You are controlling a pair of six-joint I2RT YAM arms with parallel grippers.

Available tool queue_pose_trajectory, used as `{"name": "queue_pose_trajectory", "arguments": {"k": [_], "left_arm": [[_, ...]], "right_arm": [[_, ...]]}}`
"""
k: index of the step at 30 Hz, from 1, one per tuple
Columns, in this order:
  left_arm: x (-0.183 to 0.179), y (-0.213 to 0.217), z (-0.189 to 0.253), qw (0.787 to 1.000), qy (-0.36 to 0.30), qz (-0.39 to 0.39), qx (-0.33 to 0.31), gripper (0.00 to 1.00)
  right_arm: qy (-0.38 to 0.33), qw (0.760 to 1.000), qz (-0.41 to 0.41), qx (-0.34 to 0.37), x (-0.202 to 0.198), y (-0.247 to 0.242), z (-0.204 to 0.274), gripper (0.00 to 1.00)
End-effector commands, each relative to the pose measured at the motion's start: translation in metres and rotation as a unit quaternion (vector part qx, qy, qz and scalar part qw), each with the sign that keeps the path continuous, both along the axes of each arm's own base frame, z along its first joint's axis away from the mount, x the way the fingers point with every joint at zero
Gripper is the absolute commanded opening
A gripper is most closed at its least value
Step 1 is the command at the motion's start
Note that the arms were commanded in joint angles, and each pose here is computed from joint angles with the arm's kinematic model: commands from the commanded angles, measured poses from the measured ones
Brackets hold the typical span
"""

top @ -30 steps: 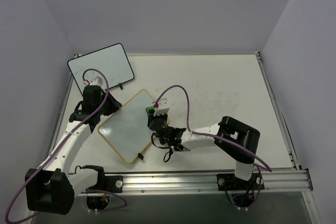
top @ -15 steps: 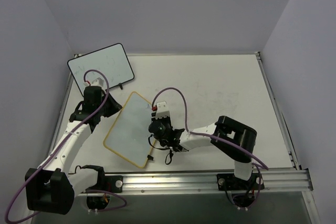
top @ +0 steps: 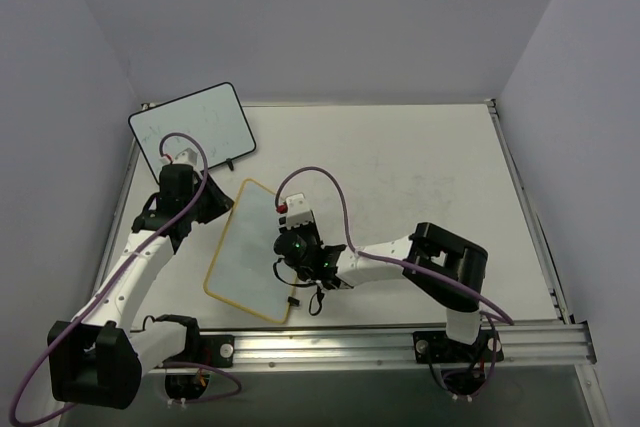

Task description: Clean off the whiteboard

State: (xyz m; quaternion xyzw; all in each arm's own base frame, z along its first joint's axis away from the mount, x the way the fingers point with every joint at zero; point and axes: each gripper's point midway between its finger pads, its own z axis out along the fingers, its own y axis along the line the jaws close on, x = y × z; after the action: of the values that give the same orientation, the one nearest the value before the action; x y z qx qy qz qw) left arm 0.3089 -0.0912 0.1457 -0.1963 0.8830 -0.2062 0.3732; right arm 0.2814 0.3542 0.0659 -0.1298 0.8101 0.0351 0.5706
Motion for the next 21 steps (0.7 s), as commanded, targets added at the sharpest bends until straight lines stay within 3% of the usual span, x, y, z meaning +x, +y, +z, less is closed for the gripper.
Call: {"name": "queue_pose_trajectory", "arguments": {"k": [1,21], "left_arm": [[0.001,-0.004,0.011,1.0,-0.014,-0.01,-0.006,0.39],[0.017,0.005,0.039,0.999,-0.04,0.027,-0.001,0.61]], "right_arm": [[0.01,0.999,0.045,0.024,-0.002,0.032,0.016,0.0],[0.008,0.998,0.044,0.031,0.009,0.035,0.056,0.0]]}}
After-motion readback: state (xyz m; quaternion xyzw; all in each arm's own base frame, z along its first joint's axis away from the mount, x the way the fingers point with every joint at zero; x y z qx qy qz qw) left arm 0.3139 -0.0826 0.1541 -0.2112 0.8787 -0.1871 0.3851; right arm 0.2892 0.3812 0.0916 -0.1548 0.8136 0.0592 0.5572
